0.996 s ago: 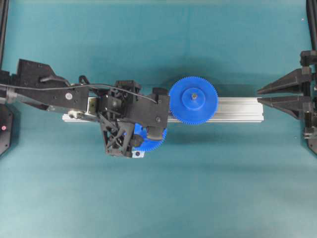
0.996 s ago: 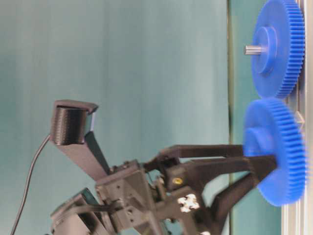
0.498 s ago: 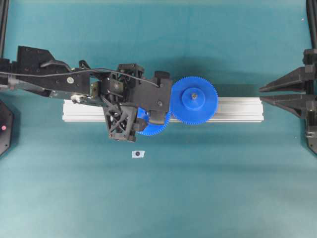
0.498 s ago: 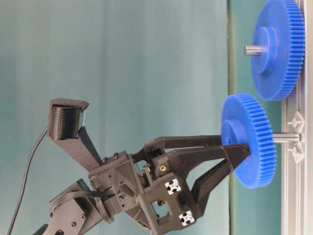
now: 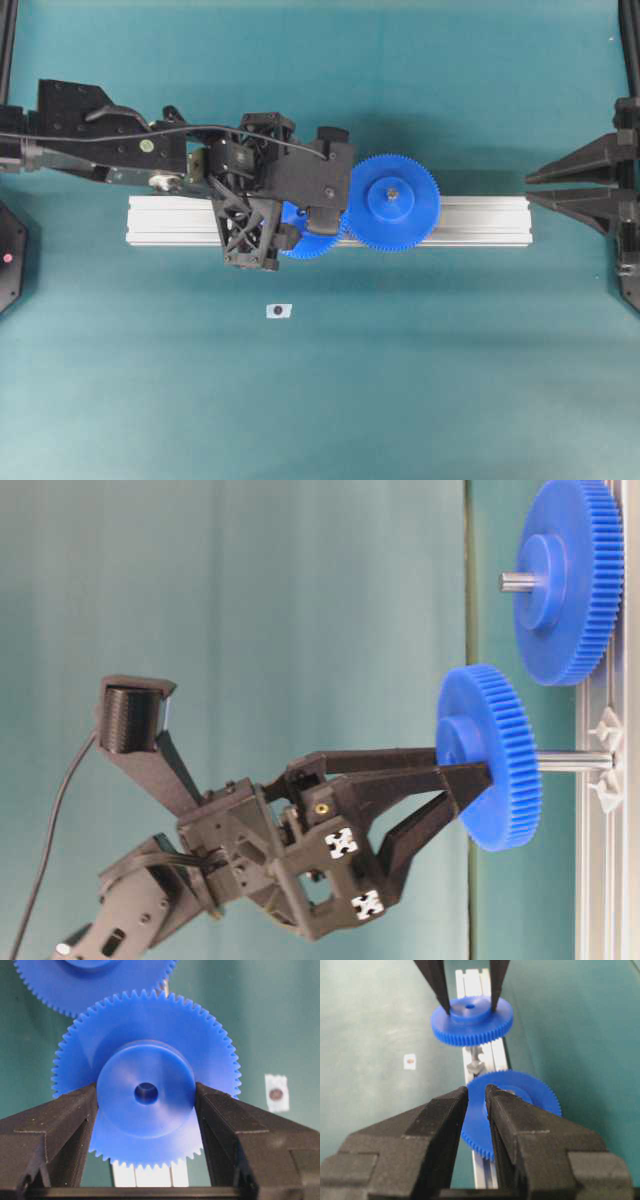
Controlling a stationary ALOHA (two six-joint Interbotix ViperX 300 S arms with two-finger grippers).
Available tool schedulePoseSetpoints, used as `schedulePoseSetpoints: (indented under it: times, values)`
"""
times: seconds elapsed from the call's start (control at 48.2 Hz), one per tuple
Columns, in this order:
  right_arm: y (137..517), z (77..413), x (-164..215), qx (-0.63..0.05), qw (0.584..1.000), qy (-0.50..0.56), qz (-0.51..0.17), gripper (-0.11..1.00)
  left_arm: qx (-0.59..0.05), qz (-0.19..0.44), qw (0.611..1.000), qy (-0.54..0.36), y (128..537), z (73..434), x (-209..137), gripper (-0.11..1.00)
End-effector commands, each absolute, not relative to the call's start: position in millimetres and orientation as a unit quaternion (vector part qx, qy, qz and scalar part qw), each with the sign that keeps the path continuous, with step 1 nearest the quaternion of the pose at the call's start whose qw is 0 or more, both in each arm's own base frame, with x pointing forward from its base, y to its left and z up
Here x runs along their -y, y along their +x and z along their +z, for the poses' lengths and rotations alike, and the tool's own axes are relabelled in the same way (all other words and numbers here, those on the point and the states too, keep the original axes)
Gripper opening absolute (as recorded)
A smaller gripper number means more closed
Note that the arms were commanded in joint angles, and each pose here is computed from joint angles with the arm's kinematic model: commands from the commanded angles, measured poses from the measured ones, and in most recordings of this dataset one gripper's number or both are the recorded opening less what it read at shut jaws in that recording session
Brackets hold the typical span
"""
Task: Find the location of the shaft and insert the small gear.
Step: 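Carry the held gear up to the empty left shaft on the rail, then align the gear's bore with the shaft tip, adjusting position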
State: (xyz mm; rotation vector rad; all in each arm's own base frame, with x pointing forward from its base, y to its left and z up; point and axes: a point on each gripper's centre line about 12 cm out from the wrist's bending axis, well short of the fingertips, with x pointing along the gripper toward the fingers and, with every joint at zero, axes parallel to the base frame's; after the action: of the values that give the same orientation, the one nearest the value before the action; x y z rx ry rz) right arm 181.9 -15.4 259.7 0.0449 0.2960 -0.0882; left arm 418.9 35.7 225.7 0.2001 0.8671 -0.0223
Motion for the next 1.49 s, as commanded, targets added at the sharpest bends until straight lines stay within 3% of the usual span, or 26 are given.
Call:
schedulePoseSetpoints:
  times: [0.0,0.291,0.685,1.473]
  values:
    - [183,263,16,-0.143,0.988,0.026,-0.046,0.35,-0.397,-0.007,0.912,0.102,419,260,-36,0.64]
    - [182,261,17,-0.142,0.988,0.026,-0.047,0.35,-0.424,-0.014,0.899,0.108,420,278,-36,0.64]
    - [181,260,16,-0.14,0.989,0.026,-0.047,0.35,-0.479,-0.027,0.871,0.105,437,221,-36,0.64]
    - [180,260,17,-0.138,0.989,0.026,-0.05,0.35,-0.462,-0.023,0.88,0.106,446,222,-36,0.65]
